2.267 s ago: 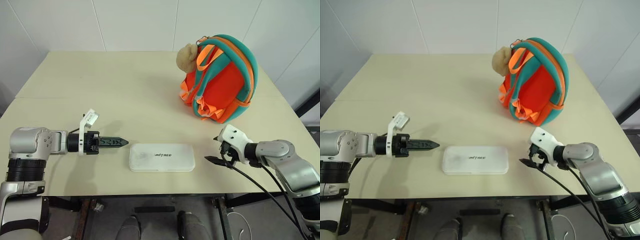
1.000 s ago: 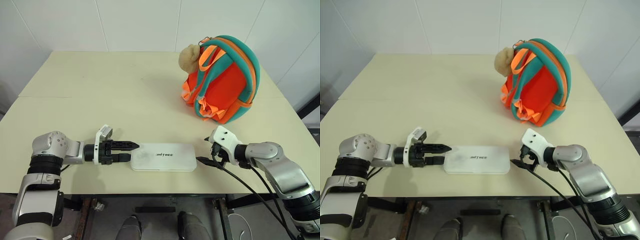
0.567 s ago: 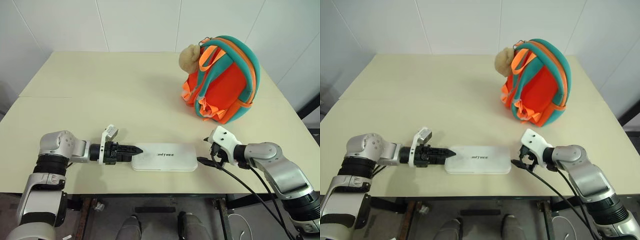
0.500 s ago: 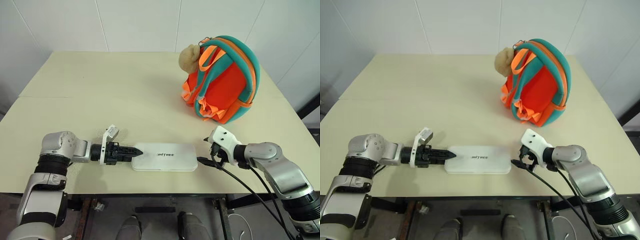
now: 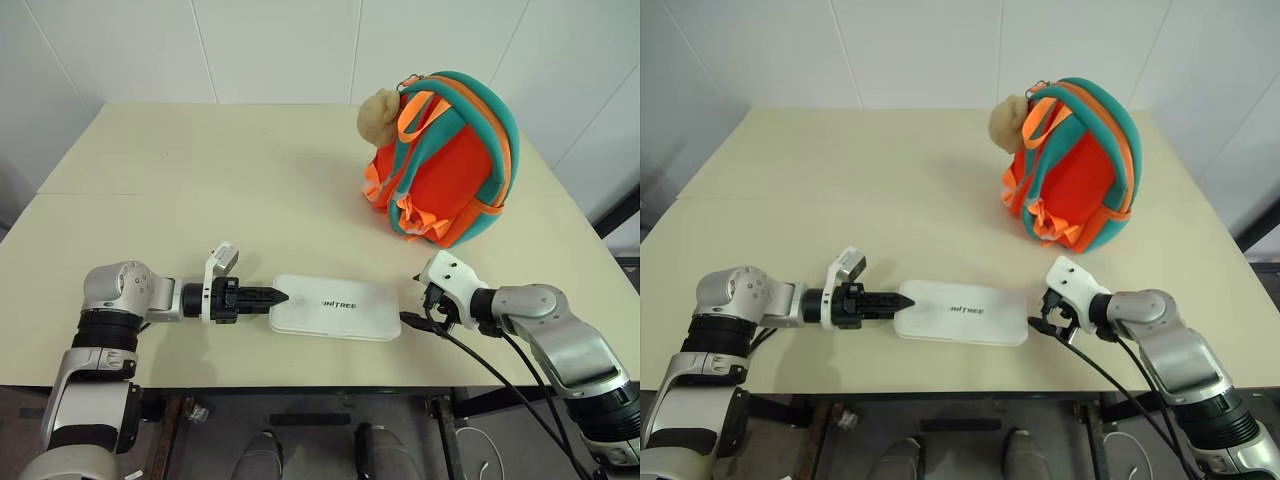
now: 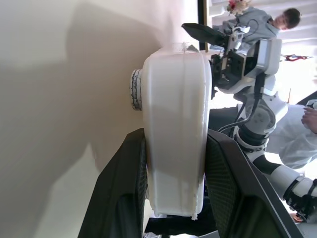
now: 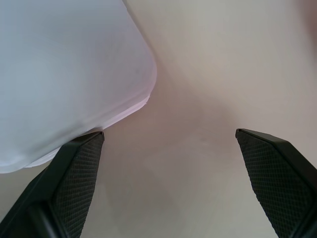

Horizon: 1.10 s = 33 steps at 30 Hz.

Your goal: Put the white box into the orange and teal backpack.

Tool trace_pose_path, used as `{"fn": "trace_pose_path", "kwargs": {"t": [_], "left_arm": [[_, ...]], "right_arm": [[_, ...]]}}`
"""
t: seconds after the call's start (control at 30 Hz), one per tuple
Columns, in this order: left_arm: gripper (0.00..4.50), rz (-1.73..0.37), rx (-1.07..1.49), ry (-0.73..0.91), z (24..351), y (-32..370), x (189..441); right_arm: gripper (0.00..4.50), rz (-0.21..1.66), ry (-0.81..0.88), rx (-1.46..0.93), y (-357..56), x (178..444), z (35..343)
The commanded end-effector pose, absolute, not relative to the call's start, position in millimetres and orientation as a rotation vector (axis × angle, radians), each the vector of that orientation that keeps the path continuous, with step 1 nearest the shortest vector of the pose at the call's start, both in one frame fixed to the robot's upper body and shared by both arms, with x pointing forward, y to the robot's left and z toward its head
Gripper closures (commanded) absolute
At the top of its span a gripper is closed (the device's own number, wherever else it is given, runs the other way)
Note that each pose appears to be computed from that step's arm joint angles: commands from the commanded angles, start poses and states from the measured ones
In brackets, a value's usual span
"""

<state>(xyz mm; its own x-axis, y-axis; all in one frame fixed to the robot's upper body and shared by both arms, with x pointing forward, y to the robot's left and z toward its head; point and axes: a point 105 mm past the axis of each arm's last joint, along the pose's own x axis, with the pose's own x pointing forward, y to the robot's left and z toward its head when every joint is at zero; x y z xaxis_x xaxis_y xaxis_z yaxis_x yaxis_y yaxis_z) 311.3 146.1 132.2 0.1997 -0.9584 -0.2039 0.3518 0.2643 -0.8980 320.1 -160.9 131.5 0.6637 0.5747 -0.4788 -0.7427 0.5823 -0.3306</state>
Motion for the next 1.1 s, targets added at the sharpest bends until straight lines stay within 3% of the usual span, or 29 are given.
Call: {"fn": "trace_pose_path", "kwargs": {"t": [0.03, 0.3, 0.63, 1.1], "left_arm": [[3.24, -1.132, -0.852, 0.824, 154, 147, 314], [3.31, -1.154, -0.975, 0.582, 201, 162, 327], [3.31, -1.174, -1.007, 0.419, 227, 159, 332], [3.31, -0.972, -1.022, 0.159, 251, 217, 332]], "right_arm": [[0.00, 0.724, 0.190, -0.471, -159, 329, 167], [0.00, 0.543, 0.002, -0.226, -171, 353, 212], [0.00, 0.387, -0.136, -0.023, -176, 406, 252], [0.00, 0.490, -0.240, 0.096, -130, 434, 284]]}}
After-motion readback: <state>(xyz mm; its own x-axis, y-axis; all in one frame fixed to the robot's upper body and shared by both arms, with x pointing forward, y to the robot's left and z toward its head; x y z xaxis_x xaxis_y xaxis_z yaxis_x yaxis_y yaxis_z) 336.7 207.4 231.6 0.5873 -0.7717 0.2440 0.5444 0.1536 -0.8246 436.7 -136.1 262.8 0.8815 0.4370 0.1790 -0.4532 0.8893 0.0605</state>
